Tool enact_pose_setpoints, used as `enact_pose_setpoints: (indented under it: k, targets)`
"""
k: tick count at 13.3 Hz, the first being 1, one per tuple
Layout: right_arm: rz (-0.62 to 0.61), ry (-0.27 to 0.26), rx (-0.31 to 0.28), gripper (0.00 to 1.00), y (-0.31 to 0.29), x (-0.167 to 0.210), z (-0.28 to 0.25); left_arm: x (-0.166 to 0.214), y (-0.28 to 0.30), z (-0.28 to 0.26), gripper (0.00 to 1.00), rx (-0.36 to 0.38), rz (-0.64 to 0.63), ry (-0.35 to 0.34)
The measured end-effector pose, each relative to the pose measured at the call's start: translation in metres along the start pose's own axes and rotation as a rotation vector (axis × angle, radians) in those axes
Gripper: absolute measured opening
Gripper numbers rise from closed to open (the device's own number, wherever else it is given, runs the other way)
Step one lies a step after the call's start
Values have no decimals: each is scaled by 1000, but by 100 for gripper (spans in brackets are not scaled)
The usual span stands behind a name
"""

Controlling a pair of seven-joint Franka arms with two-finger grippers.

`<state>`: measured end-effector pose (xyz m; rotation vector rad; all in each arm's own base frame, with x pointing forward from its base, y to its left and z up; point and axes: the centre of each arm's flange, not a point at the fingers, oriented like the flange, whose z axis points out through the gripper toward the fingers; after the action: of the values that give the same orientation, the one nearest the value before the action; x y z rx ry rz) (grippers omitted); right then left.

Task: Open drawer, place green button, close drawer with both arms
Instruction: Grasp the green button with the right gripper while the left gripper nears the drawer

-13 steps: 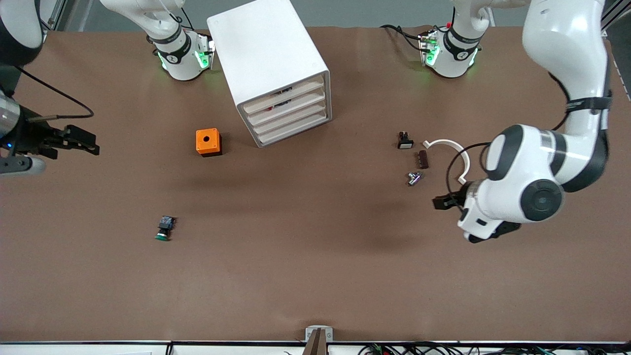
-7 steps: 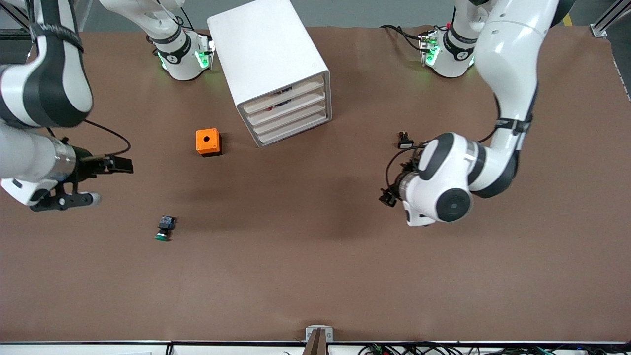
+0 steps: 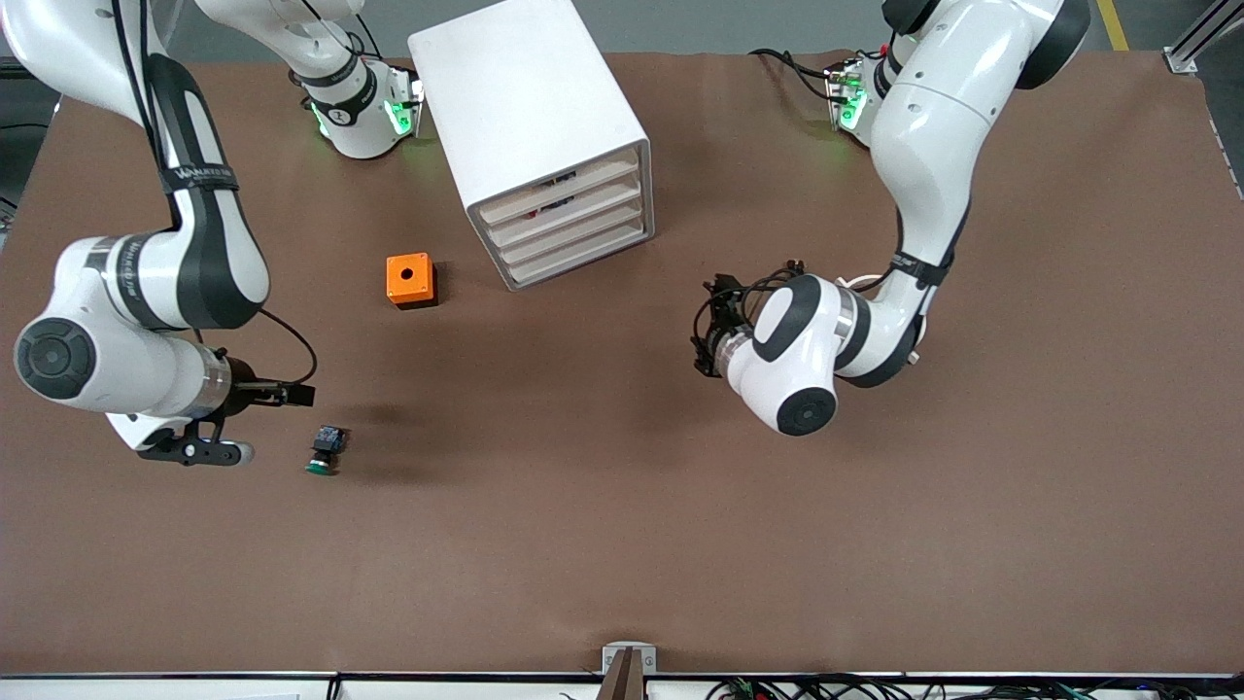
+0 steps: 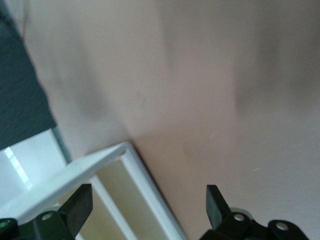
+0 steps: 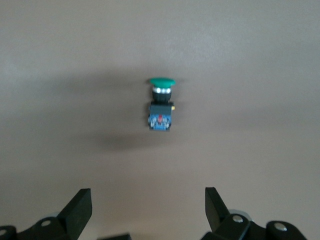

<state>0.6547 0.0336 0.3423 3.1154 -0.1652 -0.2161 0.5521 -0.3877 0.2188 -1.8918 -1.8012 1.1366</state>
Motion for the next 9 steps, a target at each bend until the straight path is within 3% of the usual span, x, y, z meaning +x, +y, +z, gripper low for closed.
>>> enact_pose_setpoints:
  k: [2,5,7,9]
  targets:
    - [41,28,3,100,2,10,26,-20,4,39,100,94,-100,-85]
    - [61,45,2,100,4,23,66,-39,2,78,100,160,-225,-84]
    - [67,21,-4,100,7,27,96,-50,-2,93,100,193,-285,-91]
    - [69,-8,-10,100,8,27,121,-60,-4,114,86,231,-337,-91]
